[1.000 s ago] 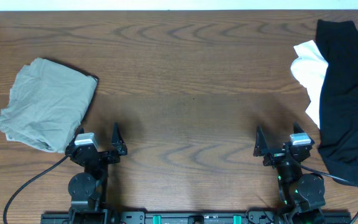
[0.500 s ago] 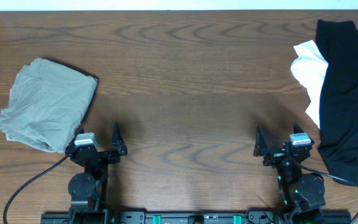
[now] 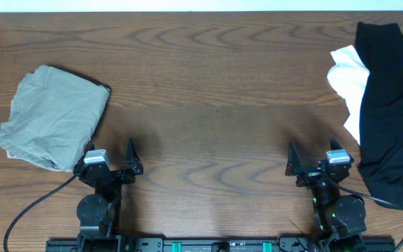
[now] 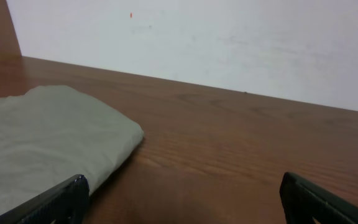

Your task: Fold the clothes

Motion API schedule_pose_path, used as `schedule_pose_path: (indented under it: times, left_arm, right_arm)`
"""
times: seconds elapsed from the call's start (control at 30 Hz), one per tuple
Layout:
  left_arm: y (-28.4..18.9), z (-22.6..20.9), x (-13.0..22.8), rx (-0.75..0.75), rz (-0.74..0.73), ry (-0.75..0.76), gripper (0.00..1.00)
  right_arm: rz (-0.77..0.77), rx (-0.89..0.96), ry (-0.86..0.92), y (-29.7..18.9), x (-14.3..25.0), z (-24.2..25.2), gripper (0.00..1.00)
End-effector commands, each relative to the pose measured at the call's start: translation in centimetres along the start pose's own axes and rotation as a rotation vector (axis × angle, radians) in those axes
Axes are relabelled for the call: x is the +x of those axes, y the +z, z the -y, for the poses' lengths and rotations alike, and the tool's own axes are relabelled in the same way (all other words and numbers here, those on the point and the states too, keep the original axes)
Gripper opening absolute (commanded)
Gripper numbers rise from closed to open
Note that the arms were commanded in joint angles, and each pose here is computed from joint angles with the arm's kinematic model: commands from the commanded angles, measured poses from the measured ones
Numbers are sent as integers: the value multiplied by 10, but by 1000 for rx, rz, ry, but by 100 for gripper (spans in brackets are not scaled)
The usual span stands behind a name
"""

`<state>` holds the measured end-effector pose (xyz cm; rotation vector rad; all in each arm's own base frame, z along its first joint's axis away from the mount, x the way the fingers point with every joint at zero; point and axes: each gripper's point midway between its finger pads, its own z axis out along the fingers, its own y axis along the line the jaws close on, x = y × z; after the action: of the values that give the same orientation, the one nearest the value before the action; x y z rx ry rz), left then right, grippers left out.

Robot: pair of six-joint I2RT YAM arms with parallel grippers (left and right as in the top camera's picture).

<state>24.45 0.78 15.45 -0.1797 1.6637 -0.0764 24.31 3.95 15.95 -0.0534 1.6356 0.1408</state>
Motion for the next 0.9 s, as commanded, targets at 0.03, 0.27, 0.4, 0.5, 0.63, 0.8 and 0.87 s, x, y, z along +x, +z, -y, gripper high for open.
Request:
schedule_pose_path:
  times: [0.03,0.27,0.4,0.5,0.63,0.8,0.87]
  left_arm:
    - [1,-4,17,-15,-52,17,98]
    - [1,-5,17,-18,-51,17,98]
    - [1,-5,17,-18,-51,17,98]
    - [1,-5,17,-18,-51,17,98]
    - [1,5,19,38,-59,15,98]
    - [1,5,19,37,-60,-43,98]
    - [0,14,17,88,-67,-94,98]
  right_arm:
    - [1,9,-12,0,0,3,99]
    - [1,3,-11,0,0,2,99]
    - [2,5,-11,0,0,2,99]
    - [1,1,-11,0,0,1,99]
    - [-1,-37,5,0,0,-5,99]
    - [-9,-91,42,-1,1,-15,99]
    - [-9,-105,45,-3,-3,-17,99]
